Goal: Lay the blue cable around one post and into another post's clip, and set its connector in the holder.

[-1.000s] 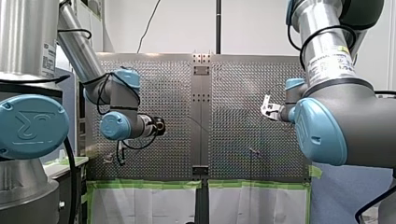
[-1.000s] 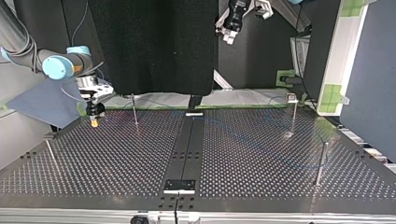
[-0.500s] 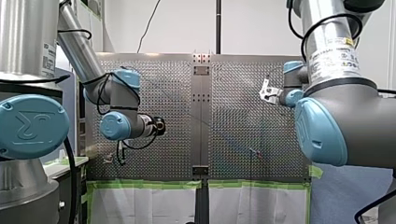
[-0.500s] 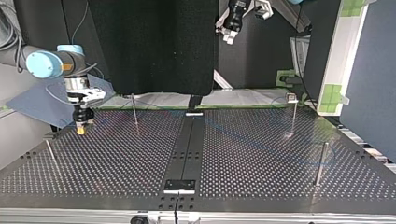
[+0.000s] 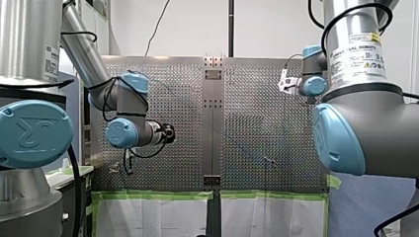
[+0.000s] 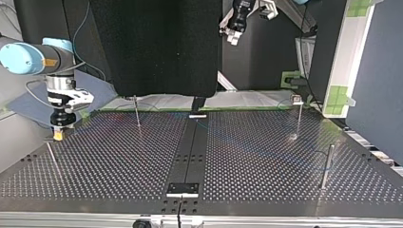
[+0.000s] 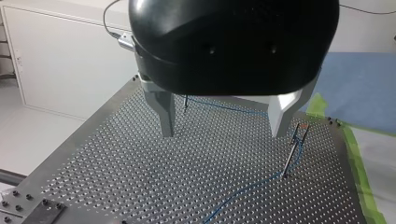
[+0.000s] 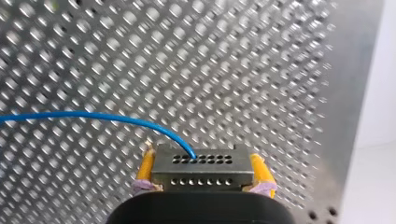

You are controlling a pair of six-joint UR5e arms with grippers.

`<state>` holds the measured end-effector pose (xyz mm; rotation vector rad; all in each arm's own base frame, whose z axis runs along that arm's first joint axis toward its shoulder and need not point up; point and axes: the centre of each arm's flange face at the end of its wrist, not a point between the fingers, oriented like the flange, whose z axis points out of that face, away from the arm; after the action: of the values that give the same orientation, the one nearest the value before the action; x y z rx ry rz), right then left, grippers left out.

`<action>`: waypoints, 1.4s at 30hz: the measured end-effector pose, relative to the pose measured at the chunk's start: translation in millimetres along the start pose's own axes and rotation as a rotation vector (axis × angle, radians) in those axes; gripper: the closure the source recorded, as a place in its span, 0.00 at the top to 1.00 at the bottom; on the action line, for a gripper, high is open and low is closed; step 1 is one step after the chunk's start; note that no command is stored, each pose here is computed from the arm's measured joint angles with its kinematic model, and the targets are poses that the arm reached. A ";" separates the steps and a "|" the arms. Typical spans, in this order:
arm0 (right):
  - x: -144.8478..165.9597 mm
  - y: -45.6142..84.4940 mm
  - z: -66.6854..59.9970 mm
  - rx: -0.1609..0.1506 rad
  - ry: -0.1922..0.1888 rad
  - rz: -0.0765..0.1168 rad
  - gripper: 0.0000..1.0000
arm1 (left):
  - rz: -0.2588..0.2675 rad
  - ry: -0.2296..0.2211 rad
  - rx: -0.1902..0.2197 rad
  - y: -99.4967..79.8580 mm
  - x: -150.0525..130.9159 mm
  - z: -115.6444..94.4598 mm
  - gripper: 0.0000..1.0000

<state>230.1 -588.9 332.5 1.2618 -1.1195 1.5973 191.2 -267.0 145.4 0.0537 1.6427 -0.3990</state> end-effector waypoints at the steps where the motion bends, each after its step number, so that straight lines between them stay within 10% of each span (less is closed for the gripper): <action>1: 3.9 1.1 -1.3 -0.009 0.002 -0.007 0.02 | -0.002 0.000 0.000 0.0 0.0 0.0 1.00; 23: -13.0 51.8 -14.4 -0.252 -0.135 -0.184 0.02 | -0.009 -0.001 -0.008 2.0 -0.5 1.6 1.00; 42: -29.7 92.4 8.0 -0.180 -0.176 -0.211 0.02 | 0.005 0.032 -0.049 9.2 1.5 0.1 1.00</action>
<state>150.7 -625.4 289.4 1.3694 -1.1671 1.2208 193.6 -258.7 141.9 0.0282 1.6830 -0.3556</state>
